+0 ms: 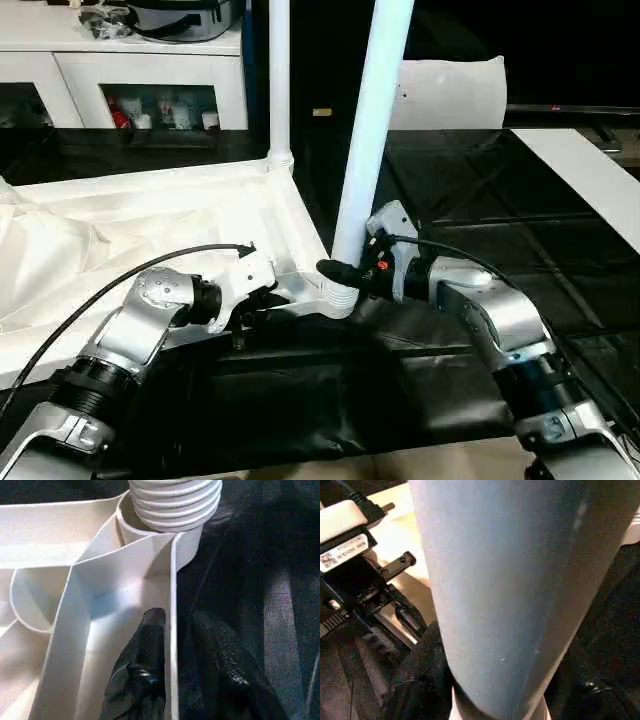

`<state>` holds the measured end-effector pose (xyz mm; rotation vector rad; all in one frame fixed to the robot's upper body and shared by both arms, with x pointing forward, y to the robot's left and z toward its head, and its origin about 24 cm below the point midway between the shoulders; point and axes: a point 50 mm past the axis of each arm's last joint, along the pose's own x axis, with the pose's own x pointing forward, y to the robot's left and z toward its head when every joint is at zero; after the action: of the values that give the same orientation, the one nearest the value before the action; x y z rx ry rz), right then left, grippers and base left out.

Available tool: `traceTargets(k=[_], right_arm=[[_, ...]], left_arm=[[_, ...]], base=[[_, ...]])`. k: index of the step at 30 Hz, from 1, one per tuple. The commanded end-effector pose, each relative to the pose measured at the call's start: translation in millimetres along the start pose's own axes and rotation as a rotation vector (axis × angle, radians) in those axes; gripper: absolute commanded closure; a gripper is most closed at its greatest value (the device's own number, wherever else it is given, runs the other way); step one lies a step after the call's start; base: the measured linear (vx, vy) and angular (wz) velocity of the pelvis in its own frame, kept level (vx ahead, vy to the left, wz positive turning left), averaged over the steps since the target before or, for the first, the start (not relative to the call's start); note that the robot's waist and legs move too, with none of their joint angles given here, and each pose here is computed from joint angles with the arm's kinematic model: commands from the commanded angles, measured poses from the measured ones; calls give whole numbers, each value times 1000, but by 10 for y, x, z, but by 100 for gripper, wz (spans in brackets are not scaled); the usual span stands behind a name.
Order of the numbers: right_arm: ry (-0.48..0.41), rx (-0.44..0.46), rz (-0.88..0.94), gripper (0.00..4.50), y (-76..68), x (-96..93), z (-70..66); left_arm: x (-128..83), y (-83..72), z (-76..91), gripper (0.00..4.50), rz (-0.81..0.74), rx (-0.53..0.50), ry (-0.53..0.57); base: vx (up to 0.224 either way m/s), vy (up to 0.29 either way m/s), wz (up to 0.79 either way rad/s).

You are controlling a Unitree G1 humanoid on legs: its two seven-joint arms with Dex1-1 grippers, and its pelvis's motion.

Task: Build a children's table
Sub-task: Insert table leg to table base

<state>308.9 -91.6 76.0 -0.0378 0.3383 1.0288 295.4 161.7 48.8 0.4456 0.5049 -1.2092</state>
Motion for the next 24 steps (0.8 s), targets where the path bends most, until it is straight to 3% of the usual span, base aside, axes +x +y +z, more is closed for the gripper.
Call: traceTargets(k=[1, 10, 16, 24], right_arm=[[89, 54, -10, 261, 9, -6, -220], [83, 46, -1, 261, 33, 10, -208], [89, 43, 8, 261, 26, 32, -183], [183, 58, 68, 261, 42, 69, -243]], left_arm=[[23, -30, -106, 383, -29, -23, 64], [-18, -47, -148, 449, -39, -52, 76], [-13, -115, -179, 450, -85, -23, 105], [5, -178, -79, 450, -148, 49, 67]], base=[[0, 0, 0], [0, 0, 0], [0, 0, 0], [0, 0, 0]])
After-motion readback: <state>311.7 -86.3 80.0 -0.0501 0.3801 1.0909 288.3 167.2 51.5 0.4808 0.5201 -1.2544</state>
